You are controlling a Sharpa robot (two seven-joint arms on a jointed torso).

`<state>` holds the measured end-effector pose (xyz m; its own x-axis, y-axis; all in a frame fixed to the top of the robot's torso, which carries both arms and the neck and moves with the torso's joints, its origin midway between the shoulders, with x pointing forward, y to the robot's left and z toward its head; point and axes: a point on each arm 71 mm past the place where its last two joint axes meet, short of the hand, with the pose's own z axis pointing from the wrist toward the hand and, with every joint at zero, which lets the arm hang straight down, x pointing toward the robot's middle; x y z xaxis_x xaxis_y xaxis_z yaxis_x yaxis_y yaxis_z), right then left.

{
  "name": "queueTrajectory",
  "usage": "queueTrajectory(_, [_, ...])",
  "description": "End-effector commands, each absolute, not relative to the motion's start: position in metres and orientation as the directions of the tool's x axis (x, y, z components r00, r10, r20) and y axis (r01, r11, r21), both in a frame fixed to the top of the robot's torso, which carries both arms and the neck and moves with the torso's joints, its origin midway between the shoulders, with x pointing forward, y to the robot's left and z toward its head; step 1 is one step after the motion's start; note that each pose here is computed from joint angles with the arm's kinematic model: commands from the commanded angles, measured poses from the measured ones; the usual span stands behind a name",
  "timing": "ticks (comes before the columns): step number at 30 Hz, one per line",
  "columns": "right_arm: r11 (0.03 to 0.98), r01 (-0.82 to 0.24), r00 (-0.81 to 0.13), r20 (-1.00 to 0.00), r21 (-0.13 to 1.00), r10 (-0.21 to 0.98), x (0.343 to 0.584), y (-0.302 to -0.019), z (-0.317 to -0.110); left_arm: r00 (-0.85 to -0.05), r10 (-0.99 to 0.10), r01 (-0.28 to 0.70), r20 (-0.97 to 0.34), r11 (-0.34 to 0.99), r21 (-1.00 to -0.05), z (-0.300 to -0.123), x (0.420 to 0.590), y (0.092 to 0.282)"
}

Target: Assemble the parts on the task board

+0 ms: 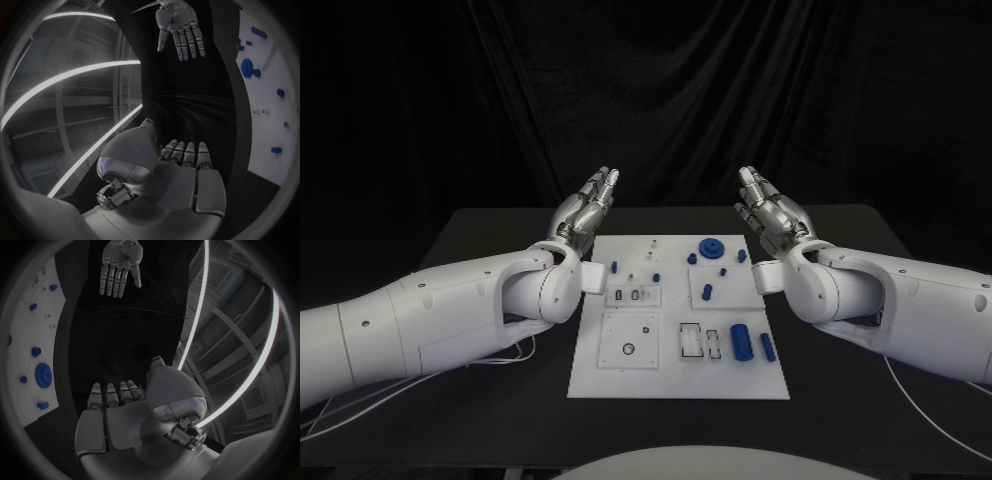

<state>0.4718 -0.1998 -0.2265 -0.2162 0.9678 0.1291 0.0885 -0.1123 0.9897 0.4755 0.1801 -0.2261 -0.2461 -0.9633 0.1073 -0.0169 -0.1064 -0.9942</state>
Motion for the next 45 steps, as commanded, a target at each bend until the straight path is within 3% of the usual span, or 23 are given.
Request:
queueTrajectory(1, [-0.245, 0.201, -0.349, 0.303, 0.948, 0.887, 0.471, -0.194, -0.225, -0.411, -0.876, -0.006, 0.253, -0.275, -0.962, -0.216, 0.476, 0.170])
queueTrajectory(9, [-0.330, 0.297, -0.462, 0.438, 0.896, 0.772, 0.473, -0.197, -0.220, -0.553, -0.755, -0.037, 0.353, -0.401, -0.915, -0.208, 0.480, 0.164])
queueTrajectory(20, [-0.370, 0.347, -0.513, 0.505, 0.862, 0.694, 0.473, -0.201, -0.216, -0.610, -0.687, -0.059, 0.395, -0.458, -0.887, -0.204, 0.482, 0.162])
queueTrajectory(21, [-0.318, 0.223, -0.580, 0.387, 0.922, 0.716, 0.464, -0.230, -0.201, -0.671, -0.687, 0.096, 0.279, -0.453, -0.886, -0.187, 0.478, 0.197])
queueTrajectory(37, [-0.251, 0.172, -0.584, 0.303, 0.953, 0.753, 0.465, -0.250, -0.188, -0.610, -0.750, 0.187, 0.256, -0.450, -0.873, -0.182, 0.471, 0.235])
queueTrajectory(41, [-0.165, 0.116, -0.584, 0.202, 0.979, 0.786, 0.469, -0.255, -0.181, -0.602, -0.757, 0.198, 0.254, -0.450, -0.871, -0.180, 0.469, 0.242])
queueTrajectory(45, [-0.007, 0.018, -0.591, 0.016, 1.000, 0.806, 0.474, -0.258, -0.170, -0.597, -0.761, 0.204, 0.255, -0.451, -0.869, -0.179, 0.466, 0.246])
